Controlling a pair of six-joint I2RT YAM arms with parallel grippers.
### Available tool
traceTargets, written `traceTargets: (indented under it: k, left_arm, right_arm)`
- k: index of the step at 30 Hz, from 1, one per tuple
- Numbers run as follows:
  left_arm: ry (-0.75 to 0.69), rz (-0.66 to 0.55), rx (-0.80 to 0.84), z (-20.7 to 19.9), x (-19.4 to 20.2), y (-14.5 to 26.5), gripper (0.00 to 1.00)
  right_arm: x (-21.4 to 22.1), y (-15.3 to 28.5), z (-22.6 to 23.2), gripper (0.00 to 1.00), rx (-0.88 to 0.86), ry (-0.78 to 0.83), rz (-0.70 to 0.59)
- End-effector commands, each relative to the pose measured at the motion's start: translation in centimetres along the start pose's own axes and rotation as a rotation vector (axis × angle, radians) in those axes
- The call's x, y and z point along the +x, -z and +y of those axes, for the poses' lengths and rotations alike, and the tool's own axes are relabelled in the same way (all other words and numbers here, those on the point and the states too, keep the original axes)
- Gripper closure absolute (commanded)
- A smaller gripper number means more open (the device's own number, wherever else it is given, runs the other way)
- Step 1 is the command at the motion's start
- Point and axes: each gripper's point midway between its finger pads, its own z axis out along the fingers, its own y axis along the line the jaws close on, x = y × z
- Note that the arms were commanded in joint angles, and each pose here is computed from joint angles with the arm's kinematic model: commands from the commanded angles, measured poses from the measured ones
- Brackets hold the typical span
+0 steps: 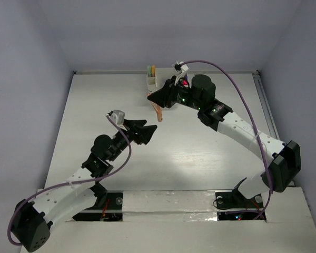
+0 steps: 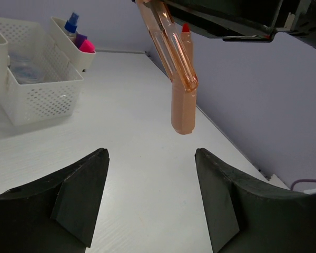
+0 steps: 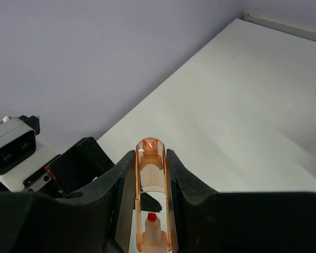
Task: Sort the stationery into containers
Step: Close the pen cap on the pen.
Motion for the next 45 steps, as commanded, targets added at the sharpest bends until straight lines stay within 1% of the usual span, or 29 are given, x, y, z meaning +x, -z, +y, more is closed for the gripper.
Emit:
traceTargets:
  k: [1,5,6,9,17,21,22,24,25,27,28,31,32,36,39,44,45]
  left_arm:
    - [-0.097,-0.125,0.002,-0.9,-3.8,-1.3,0.36]
    - [-0.132,-0.128,0.025,-2.0,-3.9,-2.2,0.35]
    - [-0.139,-0.139,-0.009,-1.4,-4.1,-2.6,0.36]
    - [-0.160,-0.143,-0.002,-1.9,-4.2,-3.2,0.36]
    - [-0.177,-0.157,-0.012,-2.3,-4.4,-4.2,0.42]
    - [-0.184,-0.149,-0.006,-2.6,-4.2,-4.7,0.52]
    - [-0.186,-0.148,-0.007,-2.5,-4.2,-4.7,0.57]
    - [-0.184,-0.147,-0.001,-2.8,-4.1,-4.7,0.63]
    - [-0.184,-0.142,-0.001,-2.8,-4.0,-4.7,0.68]
    - [-0.184,-0.145,-0.001,-2.8,-4.1,-4.6,0.73]
    - [-0.181,-0.147,0.000,-2.9,-4.1,-4.6,0.80]
    - [-0.171,-0.152,0.007,-3.3,-4.3,-4.5,0.86]
    - [-0.165,-0.154,0.005,-3.3,-4.4,-4.5,0.89]
    - [-0.134,-0.163,0.014,-3.8,-4.3,-4.4,0.96]
    - [-0.127,-0.167,0.000,-3.9,-4.1,-4.4,1.00]
    - [-0.099,-0.190,-0.040,-3.4,-4.5,-4.3,1.00]
    - [-0.081,-0.201,-0.070,-2.9,-4.7,-4.2,1.00]
  right_arm:
    - [-3.2,1.0,1.4,1.00,-0.005,-0.009,-0.072]
    - [-3.1,0.9,1.2,1.00,0.001,-0.010,-0.067]
    - [-3.0,0.9,1.2,1.00,0.001,-0.012,-0.066]
    - [-3.2,0.7,1.2,1.00,-0.003,-0.016,-0.067]
    - [-2.8,0.4,1.3,1.00,-0.017,-0.035,-0.060]
    - [-2.8,0.3,1.4,1.00,-0.025,-0.040,-0.062]
    - [-2.8,0.2,1.3,1.00,-0.025,-0.040,-0.062]
    - [-2.9,0.3,1.4,1.00,-0.026,-0.039,-0.066]
    - [-2.9,0.3,1.4,1.00,-0.025,-0.041,-0.065]
    - [-3.0,0.3,1.4,1.00,-0.023,-0.042,-0.071]
    - [-3.1,0.3,1.4,1.00,-0.022,-0.041,-0.075]
    - [-3.2,0.2,1.2,1.00,-0.017,-0.042,-0.081]
    - [-3.1,0.1,1.1,1.00,-0.016,-0.043,-0.083]
    - [-3.3,-0.1,1.1,1.00,-0.025,-0.045,-0.108]
    - [-2.9,-0.5,1.0,1.00,-0.034,-0.054,-0.095]
    - [-2.9,-0.5,0.3,1.00,-0.002,-0.051,-0.113]
    - [-2.9,-0.5,0.1,1.00,0.008,-0.052,-0.120]
